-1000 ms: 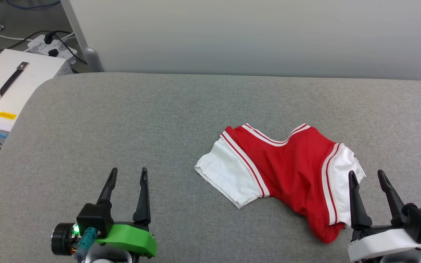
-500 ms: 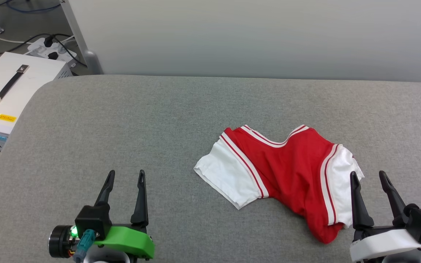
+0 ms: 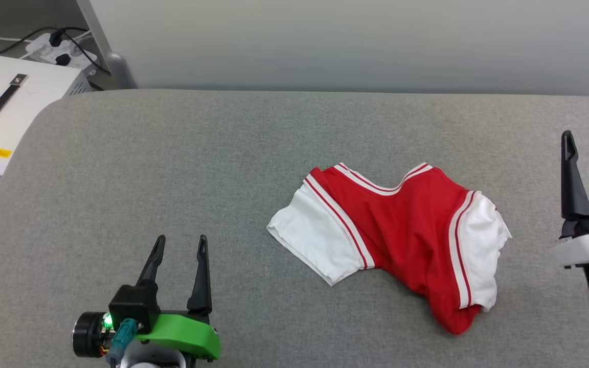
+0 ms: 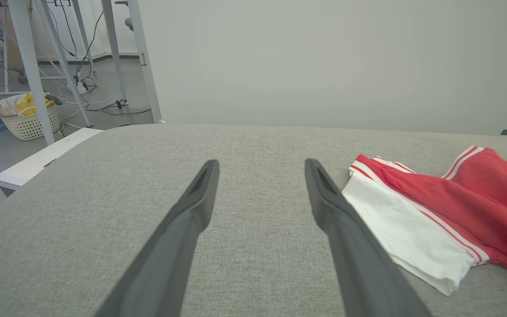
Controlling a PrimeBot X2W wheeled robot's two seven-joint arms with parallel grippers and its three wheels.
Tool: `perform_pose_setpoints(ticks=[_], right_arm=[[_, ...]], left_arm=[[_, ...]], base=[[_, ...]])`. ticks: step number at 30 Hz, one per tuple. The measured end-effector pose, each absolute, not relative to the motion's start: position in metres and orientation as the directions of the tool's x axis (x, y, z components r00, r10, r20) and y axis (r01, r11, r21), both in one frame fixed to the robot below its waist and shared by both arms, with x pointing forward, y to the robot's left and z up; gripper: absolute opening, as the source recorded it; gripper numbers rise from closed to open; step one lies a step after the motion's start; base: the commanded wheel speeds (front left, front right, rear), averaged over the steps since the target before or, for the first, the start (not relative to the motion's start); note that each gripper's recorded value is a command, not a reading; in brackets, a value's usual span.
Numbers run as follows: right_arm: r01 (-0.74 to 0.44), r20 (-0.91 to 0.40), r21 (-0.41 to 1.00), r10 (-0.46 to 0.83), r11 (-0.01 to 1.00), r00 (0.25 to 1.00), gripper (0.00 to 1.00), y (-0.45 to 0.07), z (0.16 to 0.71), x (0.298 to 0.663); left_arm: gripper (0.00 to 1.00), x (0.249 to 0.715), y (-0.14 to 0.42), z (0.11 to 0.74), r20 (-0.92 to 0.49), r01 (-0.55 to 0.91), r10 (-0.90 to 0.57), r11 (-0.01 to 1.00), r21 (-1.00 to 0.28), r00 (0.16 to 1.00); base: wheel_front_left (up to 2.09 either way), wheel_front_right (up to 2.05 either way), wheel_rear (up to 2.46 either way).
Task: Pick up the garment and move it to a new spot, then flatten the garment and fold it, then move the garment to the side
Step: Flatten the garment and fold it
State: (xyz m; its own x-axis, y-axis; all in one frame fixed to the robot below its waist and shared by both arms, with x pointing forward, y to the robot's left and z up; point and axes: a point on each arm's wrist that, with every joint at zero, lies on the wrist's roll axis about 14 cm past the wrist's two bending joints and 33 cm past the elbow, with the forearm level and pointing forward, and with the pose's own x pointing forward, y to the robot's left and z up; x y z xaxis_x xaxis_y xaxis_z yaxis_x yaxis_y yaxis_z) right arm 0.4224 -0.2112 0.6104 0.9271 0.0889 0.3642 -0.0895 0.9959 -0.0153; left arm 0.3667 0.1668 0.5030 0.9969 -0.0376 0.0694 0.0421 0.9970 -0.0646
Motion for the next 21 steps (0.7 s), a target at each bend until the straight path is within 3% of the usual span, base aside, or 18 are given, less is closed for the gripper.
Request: perform_pose_setpoints(ticks=[7,10,17,21], right_arm=[[-0.212,0.121,-0.106,0.224,0.971,0.967,1.00,-0.216,0.586,0.456],[-0.294,-0.105,-0.080,0.285,0.953,0.953,1.00,-0.210,0.555,0.460],[-0.381,-0.569,0.007,0.317,0.925,0.759,1.00,-0.217,0.478,0.441],[-0.412,-0.715,0.036,0.311,0.911,0.626,1.00,-0.214,0.446,0.431]], left_arm=[[1.00,0.374,0.164,0.498,0.055,0.049,-0.045,0.996,-0.068,0.997],[1.00,0.379,0.163,0.496,0.050,0.051,-0.047,0.996,-0.068,0.998],[1.00,0.393,0.161,0.493,0.047,0.055,-0.052,0.996,-0.073,0.998],[1.00,0.402,0.162,0.490,0.042,0.053,-0.050,0.996,-0.074,0.998]], base=[[0.00,0.00,0.00],[0.00,0.00,0.00],[0.00,0.00,0.00],[0.00,0.00,0.00]])
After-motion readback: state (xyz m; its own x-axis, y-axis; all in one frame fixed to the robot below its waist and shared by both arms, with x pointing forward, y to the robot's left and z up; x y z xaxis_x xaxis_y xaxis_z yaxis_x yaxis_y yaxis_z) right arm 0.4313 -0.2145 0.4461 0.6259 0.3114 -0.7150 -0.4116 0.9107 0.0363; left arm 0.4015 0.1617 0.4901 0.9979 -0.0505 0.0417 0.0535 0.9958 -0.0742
